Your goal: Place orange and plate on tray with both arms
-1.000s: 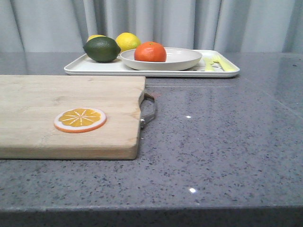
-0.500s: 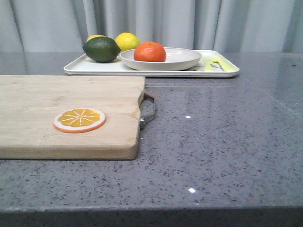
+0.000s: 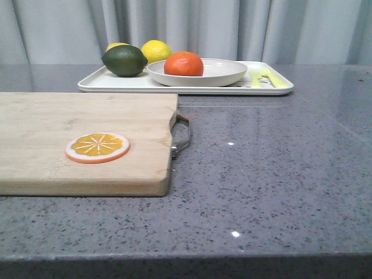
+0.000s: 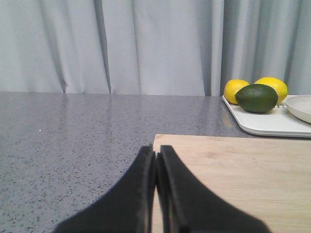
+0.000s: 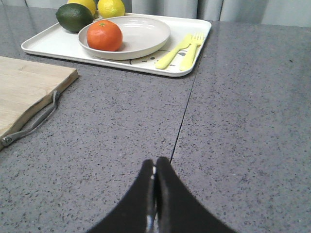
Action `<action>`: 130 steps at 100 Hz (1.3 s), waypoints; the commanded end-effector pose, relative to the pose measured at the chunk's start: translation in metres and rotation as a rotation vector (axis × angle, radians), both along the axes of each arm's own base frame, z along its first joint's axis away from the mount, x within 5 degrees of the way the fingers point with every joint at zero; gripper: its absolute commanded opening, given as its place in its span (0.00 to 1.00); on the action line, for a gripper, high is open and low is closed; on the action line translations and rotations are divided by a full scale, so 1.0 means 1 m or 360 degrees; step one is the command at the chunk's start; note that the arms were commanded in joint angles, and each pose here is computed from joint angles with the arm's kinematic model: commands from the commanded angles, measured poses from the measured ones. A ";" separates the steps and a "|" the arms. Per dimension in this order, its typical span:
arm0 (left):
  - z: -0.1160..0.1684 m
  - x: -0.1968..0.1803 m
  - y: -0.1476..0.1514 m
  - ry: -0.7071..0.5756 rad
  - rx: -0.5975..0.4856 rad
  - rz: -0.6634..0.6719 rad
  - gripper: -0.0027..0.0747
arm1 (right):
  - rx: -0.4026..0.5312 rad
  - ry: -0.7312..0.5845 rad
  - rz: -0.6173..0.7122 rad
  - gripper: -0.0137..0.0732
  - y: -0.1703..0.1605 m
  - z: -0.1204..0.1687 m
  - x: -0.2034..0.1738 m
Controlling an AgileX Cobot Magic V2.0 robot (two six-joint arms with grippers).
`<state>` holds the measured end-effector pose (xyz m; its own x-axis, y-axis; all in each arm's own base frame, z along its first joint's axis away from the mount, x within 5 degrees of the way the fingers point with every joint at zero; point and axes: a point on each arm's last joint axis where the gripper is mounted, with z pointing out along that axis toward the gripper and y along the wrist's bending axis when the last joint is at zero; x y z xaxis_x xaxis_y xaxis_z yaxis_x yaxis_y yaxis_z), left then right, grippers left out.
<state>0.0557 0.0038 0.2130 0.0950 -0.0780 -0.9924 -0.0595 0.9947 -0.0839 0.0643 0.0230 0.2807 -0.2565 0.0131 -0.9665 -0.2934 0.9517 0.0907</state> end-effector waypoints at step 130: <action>0.005 -0.003 0.001 -0.0141 0.0000 0.0013 0.01 | 0.0160 -0.0645 -0.0242 0.08 -0.012 -0.028 0.002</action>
